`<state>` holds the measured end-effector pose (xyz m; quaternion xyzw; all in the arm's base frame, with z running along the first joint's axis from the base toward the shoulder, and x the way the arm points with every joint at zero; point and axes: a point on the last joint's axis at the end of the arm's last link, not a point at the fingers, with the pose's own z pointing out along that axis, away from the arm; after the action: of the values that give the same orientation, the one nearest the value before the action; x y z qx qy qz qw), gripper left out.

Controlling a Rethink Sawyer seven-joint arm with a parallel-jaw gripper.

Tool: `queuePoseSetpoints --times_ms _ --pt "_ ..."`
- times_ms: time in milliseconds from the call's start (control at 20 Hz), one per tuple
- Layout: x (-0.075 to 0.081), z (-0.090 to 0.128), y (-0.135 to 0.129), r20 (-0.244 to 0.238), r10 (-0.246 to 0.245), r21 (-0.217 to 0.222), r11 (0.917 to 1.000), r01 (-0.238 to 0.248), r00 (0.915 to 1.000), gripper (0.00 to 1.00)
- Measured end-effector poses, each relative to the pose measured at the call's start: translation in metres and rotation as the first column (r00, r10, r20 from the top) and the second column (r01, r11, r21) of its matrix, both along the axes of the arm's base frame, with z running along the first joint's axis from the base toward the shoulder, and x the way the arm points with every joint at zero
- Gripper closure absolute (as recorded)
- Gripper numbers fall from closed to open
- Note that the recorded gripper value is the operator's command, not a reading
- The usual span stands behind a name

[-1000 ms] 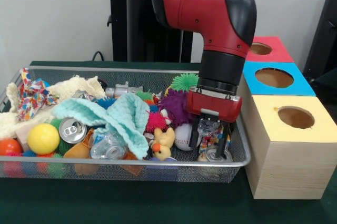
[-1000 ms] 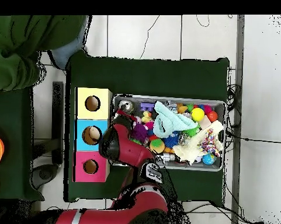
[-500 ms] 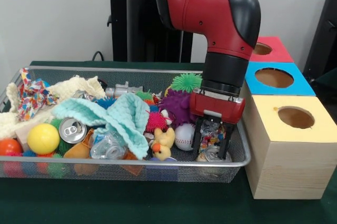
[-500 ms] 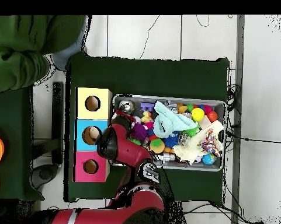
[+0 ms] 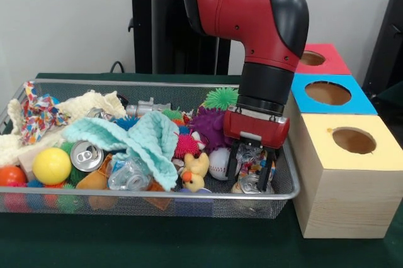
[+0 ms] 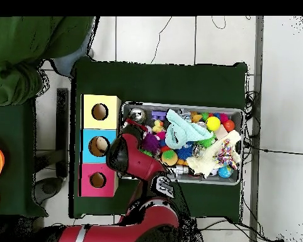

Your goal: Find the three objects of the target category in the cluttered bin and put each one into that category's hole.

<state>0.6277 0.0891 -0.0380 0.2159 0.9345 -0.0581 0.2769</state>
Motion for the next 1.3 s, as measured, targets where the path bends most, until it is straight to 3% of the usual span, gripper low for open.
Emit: queuePoseSetpoints --times_ms 350,950,1300 --pt "-0.002 0.003 0.001 -0.003 -0.001 0.002 1.0000 0.001 1.0000 0.00" --pt "-0.019 0.035 0.007 -0.035 0.001 0.025 0.9997 0.000 0.9994 0.00" --pt "-0.020 0.039 0.005 -0.037 -0.006 0.033 0.9994 0.007 0.9993 0.00"
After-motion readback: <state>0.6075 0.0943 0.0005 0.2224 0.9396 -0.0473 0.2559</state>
